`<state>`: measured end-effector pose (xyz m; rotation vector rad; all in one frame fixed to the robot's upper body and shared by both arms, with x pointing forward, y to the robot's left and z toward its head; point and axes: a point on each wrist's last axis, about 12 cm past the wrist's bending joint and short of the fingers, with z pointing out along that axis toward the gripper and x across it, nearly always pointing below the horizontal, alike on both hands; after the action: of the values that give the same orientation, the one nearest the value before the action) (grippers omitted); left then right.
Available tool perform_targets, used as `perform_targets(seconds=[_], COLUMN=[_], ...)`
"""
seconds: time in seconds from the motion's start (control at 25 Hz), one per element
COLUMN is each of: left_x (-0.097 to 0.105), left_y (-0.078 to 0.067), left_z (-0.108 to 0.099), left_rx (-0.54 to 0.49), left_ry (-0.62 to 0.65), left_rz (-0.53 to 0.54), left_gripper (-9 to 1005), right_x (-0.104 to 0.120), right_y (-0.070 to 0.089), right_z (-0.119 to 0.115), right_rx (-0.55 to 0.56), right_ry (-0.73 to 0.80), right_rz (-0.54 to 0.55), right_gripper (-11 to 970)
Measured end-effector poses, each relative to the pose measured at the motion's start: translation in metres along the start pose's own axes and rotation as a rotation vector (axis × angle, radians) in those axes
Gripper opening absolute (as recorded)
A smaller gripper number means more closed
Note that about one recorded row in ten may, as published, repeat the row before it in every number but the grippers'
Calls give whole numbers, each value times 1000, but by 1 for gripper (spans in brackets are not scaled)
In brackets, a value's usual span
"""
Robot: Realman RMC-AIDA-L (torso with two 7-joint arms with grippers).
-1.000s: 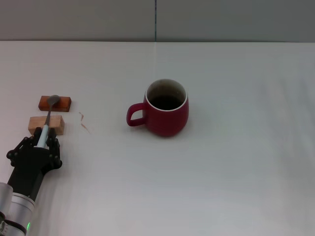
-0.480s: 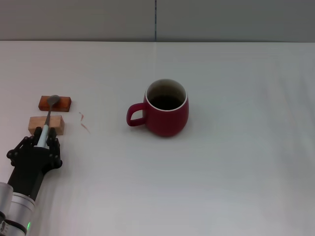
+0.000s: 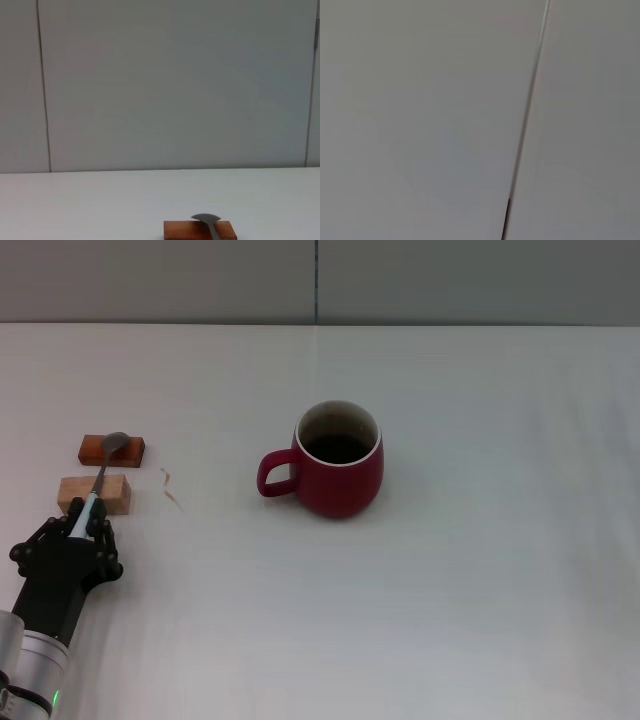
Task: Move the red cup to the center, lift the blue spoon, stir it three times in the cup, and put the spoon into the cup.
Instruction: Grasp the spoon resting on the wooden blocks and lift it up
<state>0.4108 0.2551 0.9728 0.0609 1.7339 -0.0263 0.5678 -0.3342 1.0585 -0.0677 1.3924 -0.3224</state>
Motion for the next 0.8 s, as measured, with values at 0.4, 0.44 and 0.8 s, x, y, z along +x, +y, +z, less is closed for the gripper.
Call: perform_targets(seconds=[0.4,0.44,0.8], left_x=[0,0,-4], left_y=[0,0,-3], left_z=[0,0,0], left_rx=[-1,-1,29], left_ry=[-2,-3,-30], left_rz=[-2,-2,-16], left_gripper=[166,166,166], right_x=[0,0,0], right_y=[0,0,0], right_z=[0,0,0], right_rx=[0,0,0], right_ry=[0,0,0], right_rz=[1,1,1], right_gripper=[729,729,729])
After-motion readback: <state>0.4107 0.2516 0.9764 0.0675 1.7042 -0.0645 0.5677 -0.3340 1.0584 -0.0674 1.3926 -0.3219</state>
